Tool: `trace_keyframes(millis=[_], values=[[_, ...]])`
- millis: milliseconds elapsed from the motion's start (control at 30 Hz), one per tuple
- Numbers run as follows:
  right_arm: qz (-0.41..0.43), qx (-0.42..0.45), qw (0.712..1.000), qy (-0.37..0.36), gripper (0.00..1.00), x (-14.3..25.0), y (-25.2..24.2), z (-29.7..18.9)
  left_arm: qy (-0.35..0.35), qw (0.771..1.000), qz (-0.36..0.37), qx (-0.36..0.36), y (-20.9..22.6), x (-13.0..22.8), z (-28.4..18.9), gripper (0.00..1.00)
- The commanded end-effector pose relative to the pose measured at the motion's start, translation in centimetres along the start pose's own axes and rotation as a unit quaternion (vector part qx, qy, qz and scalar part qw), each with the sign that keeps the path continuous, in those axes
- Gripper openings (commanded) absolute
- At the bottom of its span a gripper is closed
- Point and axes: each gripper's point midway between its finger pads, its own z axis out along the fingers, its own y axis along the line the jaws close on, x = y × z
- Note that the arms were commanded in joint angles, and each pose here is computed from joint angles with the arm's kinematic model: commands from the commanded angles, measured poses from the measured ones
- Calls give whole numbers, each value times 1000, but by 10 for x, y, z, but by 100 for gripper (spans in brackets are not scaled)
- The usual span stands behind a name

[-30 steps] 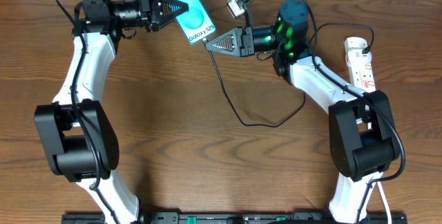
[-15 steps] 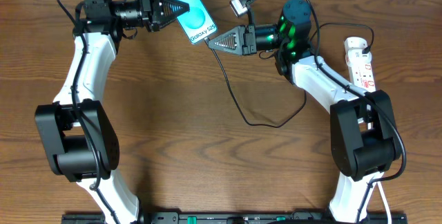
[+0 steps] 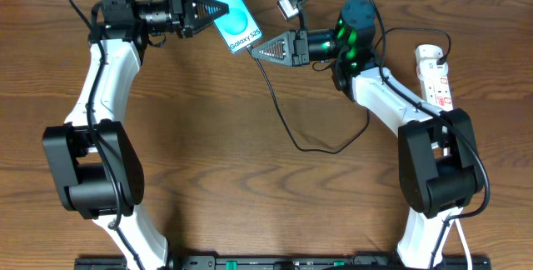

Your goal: Plug charger to phone and switch on socket

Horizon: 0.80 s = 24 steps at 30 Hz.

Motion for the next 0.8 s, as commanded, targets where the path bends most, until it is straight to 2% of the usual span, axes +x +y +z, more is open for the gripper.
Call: trace_keyframes(millis=[0, 767], values=[[-14, 26, 997, -66, 1, -28, -4, -7, 27, 999, 24, 22, -21, 12, 11, 7], [-14, 34, 996, -87, 1, -35, -6, -6, 28, 999, 20, 22, -21, 13, 11, 7]])
